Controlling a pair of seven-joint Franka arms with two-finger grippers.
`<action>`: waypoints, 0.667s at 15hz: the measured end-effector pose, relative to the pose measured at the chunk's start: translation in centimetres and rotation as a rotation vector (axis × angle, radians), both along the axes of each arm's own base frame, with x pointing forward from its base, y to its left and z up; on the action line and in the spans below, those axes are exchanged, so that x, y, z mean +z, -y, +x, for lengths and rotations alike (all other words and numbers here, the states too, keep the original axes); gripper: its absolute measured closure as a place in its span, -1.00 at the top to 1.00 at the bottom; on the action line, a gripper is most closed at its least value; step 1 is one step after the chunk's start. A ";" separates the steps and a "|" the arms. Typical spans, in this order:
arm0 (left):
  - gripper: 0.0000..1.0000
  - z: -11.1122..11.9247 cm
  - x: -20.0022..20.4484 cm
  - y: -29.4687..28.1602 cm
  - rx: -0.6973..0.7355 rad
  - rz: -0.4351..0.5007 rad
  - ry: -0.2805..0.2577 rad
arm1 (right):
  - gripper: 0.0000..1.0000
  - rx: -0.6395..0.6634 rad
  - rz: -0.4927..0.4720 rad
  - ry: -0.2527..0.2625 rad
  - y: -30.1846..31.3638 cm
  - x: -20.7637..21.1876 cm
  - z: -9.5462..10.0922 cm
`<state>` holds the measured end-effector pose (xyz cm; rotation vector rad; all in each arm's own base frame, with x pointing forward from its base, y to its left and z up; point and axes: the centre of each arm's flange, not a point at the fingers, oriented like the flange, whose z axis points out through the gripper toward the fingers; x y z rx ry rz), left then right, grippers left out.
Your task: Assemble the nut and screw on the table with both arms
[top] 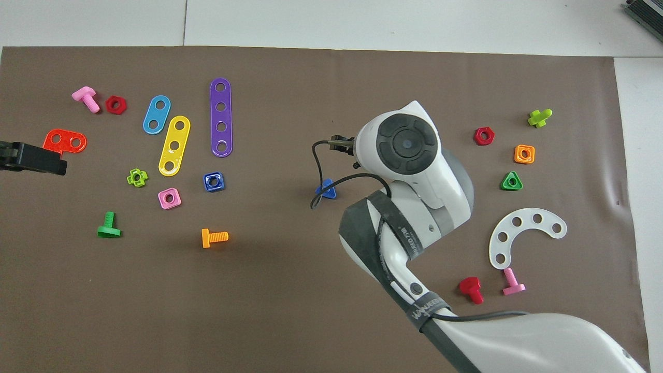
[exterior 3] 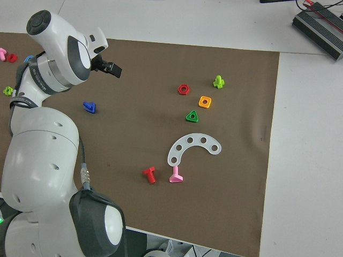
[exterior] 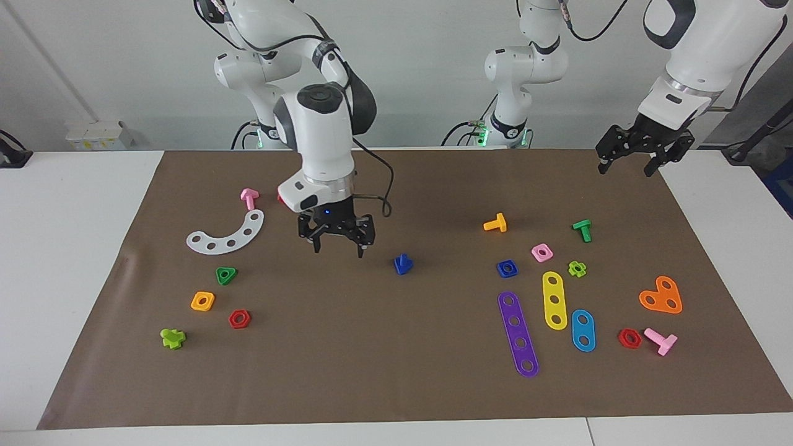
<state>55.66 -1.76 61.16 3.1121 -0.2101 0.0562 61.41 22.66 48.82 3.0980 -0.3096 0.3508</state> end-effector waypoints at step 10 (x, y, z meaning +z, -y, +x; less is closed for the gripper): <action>0.91 2.5 -12.0 6.8 0.102 -0.008 0.011 | 1.00 0.064 0.009 -0.134 19.7 11.0 -4.2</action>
